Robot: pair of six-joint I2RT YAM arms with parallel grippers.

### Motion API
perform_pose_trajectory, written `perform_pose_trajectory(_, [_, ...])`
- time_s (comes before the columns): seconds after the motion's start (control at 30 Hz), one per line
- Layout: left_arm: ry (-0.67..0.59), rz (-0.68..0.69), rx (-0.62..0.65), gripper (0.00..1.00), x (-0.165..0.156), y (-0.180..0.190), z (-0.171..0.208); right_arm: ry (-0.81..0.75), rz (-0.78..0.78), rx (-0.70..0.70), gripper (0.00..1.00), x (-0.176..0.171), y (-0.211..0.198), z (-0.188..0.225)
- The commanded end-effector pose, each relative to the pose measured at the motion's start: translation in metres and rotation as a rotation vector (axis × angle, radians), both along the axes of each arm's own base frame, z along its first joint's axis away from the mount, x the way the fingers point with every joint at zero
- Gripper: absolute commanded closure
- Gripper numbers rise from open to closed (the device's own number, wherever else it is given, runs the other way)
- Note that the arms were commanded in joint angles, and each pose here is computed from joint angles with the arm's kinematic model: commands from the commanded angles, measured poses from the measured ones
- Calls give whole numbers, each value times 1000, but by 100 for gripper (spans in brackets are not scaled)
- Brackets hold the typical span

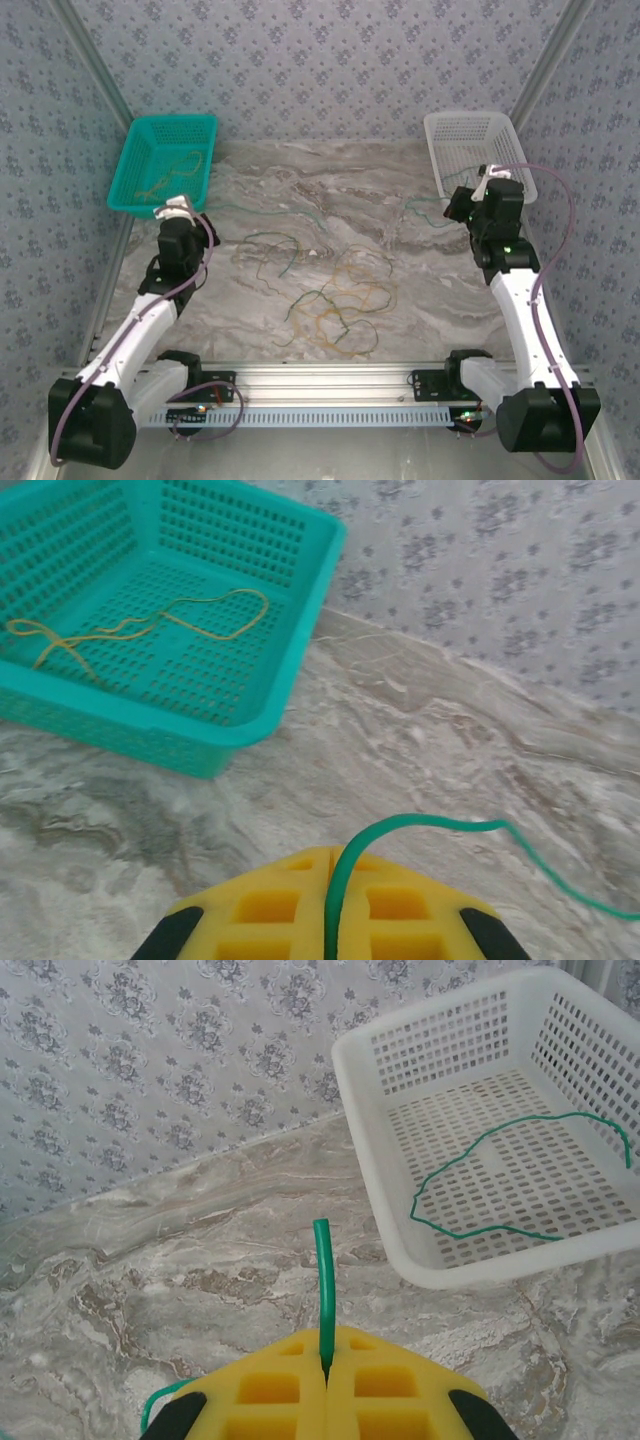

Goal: Untangle the cables

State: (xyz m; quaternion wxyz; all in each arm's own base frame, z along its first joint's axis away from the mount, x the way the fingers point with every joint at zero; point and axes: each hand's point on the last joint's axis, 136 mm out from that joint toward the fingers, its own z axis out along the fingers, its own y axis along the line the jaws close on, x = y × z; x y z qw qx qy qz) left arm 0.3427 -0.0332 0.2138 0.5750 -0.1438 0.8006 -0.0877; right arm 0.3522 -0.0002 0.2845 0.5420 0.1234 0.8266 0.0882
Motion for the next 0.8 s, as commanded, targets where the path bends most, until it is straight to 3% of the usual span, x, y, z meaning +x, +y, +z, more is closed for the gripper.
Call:
perform_pose_trajectory(0.0, [-129,-150,-59,100,1,-31,57,-66,-55,25,100,7,-16,27])
perform_pose_trajectory(0.17, [-232,-345,-63,100,-12,-74,105,-67,-127,106,100,40,-52,28])
perform_pose_trajectory(0.4, [-371,-592,-111,100,-49,-126,164,-62,-262,400,100,101,-122,-6])
perform_pose_trajectory(0.5, [-432,-675,-142,100,-67,-140,184,-73,-280,455,100,130,-142,-17])
perform_pose_trajectory(0.63, [-479,-811,-169,100,-86,-165,196,-60,-337,505,100,162,-163,-43])
perform_pose_trajectory(0.77, [-473,-852,-158,100,-90,-181,191,-88,-393,562,100,187,-179,-64])
